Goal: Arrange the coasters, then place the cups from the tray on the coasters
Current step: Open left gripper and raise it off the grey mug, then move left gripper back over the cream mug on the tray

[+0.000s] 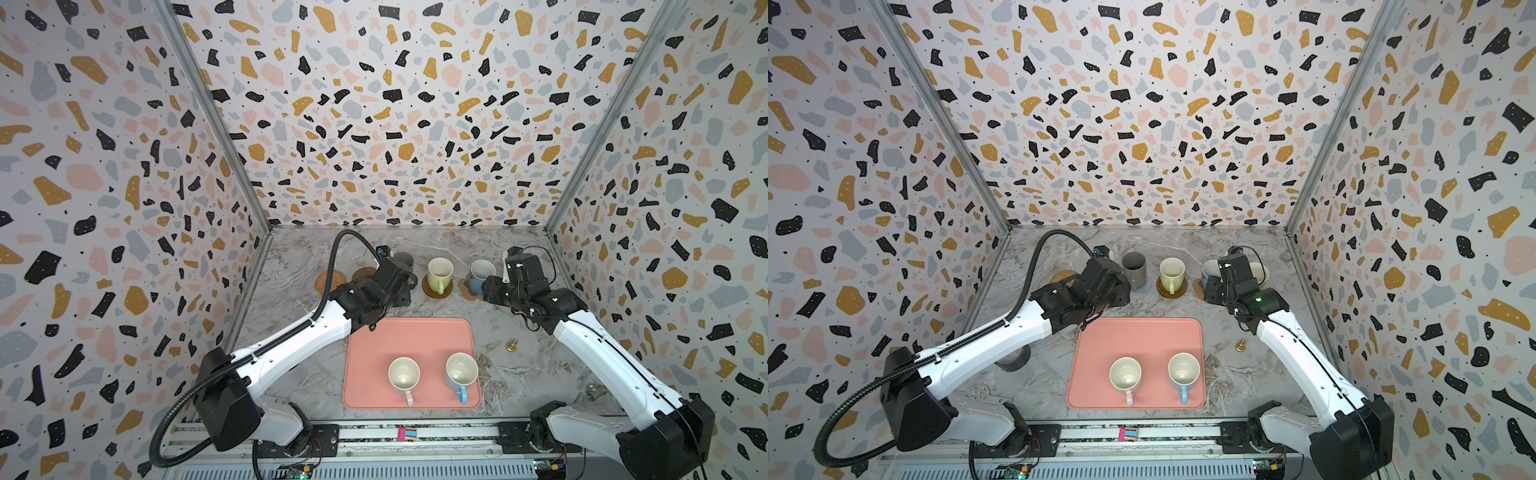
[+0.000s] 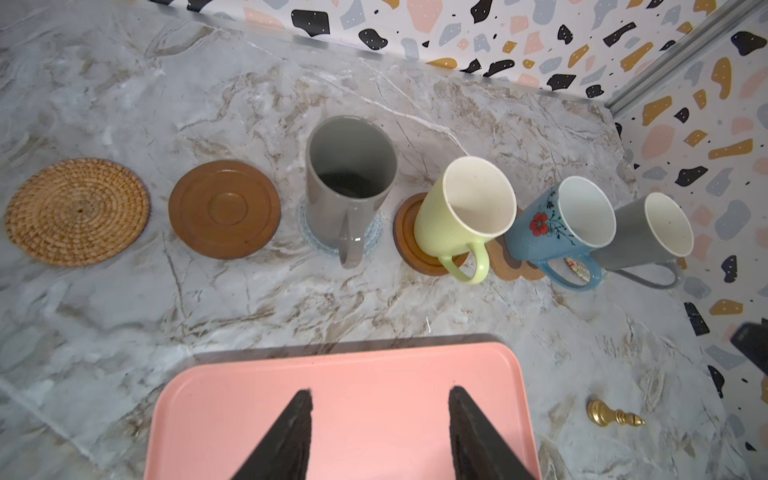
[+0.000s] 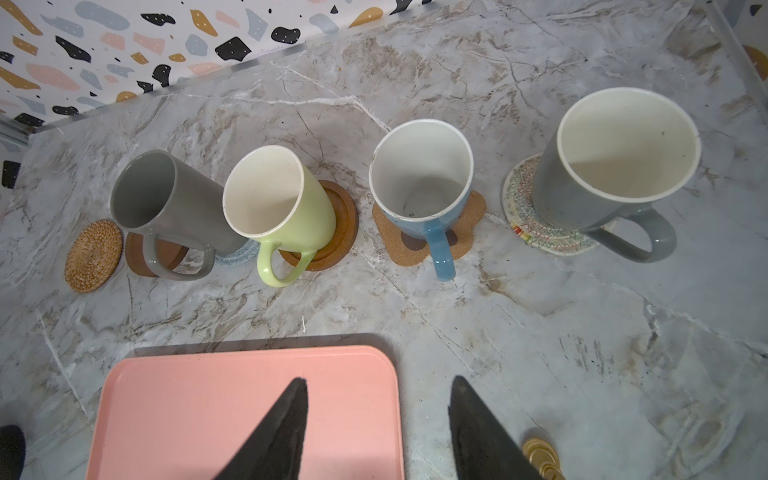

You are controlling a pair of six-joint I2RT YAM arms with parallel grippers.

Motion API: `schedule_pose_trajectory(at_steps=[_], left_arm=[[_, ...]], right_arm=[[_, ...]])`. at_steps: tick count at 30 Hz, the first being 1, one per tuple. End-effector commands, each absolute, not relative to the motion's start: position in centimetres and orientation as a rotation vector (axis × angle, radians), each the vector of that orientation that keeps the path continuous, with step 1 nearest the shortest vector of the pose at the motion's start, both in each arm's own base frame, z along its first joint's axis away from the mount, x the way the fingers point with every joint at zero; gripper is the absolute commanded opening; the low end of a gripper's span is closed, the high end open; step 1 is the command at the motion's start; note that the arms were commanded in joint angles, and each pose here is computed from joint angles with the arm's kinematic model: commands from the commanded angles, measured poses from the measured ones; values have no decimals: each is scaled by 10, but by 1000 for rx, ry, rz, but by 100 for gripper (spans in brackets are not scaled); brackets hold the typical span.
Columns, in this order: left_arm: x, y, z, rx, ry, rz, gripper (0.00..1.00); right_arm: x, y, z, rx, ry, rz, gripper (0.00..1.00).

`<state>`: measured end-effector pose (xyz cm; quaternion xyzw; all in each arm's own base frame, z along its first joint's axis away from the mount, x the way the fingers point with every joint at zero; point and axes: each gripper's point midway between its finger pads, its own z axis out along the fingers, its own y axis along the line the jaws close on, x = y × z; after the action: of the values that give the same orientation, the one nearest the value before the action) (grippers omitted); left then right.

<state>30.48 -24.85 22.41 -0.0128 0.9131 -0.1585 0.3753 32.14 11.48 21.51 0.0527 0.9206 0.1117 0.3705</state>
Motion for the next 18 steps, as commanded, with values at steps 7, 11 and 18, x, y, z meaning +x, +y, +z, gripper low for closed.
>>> schedule_pose_trajectory(at_steps=[7, 11, 18], left_arm=[[245, -239, 218, -53, 2409, -438, 55], [215, -250, 217, -28, 2448, -478, 56], [176, -257, 213, -78, 2473, -551, 56]], right_arm=[[330, 127, 222, 57, 2335, 342, 56], [332, 132, 219, 36, 2338, 359, 56], [336, 135, 220, -9, 2326, 355, 56]])
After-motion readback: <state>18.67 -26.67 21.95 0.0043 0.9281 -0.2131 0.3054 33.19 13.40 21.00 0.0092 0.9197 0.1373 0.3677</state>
